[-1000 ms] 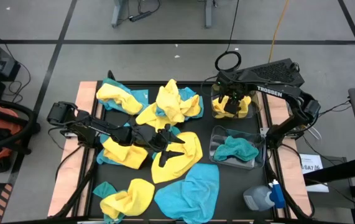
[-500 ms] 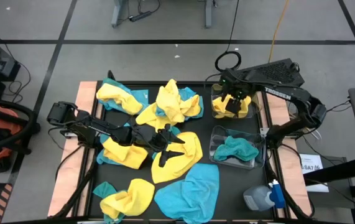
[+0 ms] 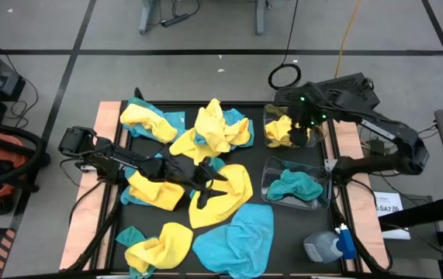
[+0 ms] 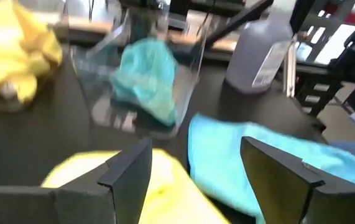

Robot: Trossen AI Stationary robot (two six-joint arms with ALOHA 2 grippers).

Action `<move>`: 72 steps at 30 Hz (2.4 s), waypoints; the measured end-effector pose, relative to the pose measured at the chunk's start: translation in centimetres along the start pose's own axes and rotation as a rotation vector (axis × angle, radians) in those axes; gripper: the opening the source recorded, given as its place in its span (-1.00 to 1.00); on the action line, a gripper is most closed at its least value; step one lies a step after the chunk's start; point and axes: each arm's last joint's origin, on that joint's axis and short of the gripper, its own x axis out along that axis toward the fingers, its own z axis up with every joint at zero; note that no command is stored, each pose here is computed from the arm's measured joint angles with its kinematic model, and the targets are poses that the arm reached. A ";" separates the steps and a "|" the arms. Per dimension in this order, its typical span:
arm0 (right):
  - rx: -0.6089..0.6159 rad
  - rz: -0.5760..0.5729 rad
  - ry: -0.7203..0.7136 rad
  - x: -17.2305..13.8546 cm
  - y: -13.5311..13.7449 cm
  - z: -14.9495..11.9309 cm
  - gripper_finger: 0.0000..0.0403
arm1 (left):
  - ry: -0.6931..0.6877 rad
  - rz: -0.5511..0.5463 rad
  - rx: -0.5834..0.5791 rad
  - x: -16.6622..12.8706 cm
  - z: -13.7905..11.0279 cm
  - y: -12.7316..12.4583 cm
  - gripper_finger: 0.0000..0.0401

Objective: Sort microfiber towel by color & place in baskets
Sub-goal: Put the yellow microfiber cloth into the top transparent bin

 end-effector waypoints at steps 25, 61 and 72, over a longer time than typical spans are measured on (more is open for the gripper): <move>-0.365 0.376 -0.231 -3.4 7.2 -0.5 0.17 | 0.357 0.045 0.038 1.5 -5.7 -1.0 0.25; -0.462 0.481 -0.277 -4.1 11.4 -0.7 0.17 | 0.265 0.105 0.263 -0.1 5.8 -4.9 -0.91; -0.609 0.505 -0.447 -2.0 14.5 -0.2 0.37 | 0.195 0.125 0.286 -0.8 6.9 -5.3 -0.92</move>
